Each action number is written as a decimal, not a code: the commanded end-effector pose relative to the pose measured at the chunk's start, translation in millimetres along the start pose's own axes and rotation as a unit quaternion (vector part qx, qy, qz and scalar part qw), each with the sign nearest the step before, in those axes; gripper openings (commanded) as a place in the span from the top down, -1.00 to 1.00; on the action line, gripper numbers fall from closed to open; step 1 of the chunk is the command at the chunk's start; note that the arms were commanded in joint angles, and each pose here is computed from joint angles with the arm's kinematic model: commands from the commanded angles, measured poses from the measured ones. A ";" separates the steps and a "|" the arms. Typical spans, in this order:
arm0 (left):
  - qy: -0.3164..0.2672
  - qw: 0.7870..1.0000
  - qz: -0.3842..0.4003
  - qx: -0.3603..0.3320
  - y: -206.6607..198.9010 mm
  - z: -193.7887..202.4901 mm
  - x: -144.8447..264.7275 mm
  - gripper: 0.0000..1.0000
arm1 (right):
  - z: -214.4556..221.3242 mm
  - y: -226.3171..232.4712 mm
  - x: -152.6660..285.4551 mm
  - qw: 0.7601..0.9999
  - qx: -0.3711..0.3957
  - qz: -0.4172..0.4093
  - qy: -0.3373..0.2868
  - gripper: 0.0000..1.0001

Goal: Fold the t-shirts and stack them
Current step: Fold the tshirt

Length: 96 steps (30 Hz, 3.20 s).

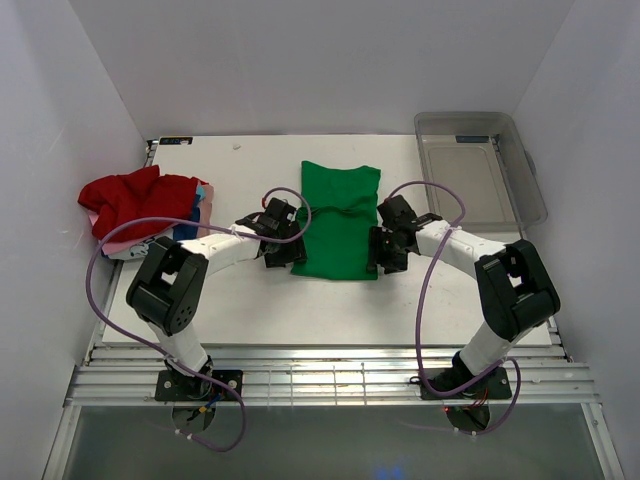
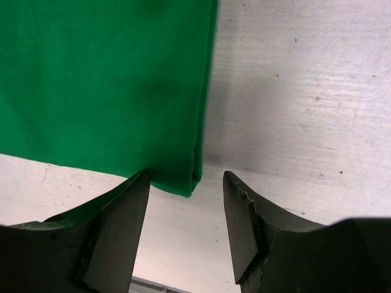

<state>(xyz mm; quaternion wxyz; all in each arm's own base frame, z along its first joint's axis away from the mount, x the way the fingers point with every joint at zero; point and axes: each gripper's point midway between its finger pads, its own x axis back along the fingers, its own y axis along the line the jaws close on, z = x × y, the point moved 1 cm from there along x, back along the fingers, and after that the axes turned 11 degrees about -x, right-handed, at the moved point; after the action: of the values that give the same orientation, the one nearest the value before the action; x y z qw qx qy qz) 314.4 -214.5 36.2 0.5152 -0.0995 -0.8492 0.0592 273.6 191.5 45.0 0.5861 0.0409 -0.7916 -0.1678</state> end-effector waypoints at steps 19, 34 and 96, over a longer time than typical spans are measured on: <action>0.079 0.997 0.020 -0.004 14.5 68.5 -16.6 0.06 | 33.2 -8.3 -28.8 0.999 -0.002 -0.009 0.049 0.40; 0.117 0.992 0.044 -0.023 6.2 119.0 28.3 1.00 | 85.4 -23.0 10.6 0.997 0.046 0.021 0.062 0.84; 0.019 0.989 0.133 0.063 -14.4 -74.4 62.9 1.00 | -85.5 62.0 67.0 0.995 0.074 0.008 -0.065 0.85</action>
<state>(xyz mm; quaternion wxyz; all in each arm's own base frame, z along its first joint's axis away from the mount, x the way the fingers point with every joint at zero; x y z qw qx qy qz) 381.9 -218.9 116.8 0.5219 -0.1517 -0.8191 0.1835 374.3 214.6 146.0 0.5122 0.0472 -0.8504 -0.1110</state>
